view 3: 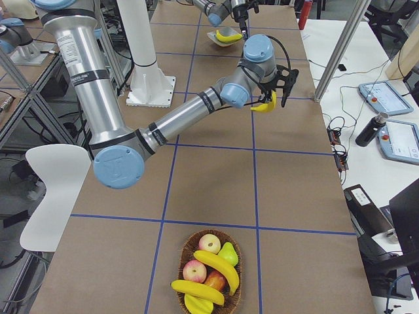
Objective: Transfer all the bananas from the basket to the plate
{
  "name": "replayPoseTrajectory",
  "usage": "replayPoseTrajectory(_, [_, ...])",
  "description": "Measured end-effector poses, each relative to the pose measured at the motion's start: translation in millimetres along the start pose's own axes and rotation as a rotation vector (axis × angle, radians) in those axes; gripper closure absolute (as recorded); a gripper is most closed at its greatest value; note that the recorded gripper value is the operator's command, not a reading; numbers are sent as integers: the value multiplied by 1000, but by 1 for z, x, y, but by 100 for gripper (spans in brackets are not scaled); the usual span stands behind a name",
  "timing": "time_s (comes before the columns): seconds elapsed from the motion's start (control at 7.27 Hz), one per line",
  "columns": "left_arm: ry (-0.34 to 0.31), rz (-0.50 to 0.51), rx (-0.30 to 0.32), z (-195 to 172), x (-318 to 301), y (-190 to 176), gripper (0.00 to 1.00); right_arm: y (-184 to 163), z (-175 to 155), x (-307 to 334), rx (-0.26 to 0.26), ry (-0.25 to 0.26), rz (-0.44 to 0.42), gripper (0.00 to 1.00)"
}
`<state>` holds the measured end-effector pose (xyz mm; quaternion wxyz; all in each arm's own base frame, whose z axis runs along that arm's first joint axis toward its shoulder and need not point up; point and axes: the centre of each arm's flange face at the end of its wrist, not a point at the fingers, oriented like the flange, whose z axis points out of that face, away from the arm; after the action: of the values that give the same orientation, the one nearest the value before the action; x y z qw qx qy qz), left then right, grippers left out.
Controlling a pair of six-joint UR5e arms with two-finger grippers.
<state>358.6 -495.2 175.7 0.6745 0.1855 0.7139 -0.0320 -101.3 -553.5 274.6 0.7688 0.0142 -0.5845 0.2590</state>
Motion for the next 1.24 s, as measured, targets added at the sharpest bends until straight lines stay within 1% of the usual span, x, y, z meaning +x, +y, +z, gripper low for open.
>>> replayPoseTrajectory(0.14, [19,4,-1,4,8,4,0,26,20,-31,-46,-16,33,100])
replayPoseTrajectory(0.41, [55,16,5,12,15,16,0,72,48,-69,-125,-32,43,100])
replayPoseTrajectory(0.69, [90,23,-3,24,22,36,0,118,59,-105,-185,-64,47,100])
replayPoseTrajectory(0.96, [115,29,-17,29,26,49,0,157,59,-128,-211,-102,21,100])
replayPoseTrajectory(1.24, [147,36,-34,33,30,61,0,178,60,-141,-215,-129,-6,100])
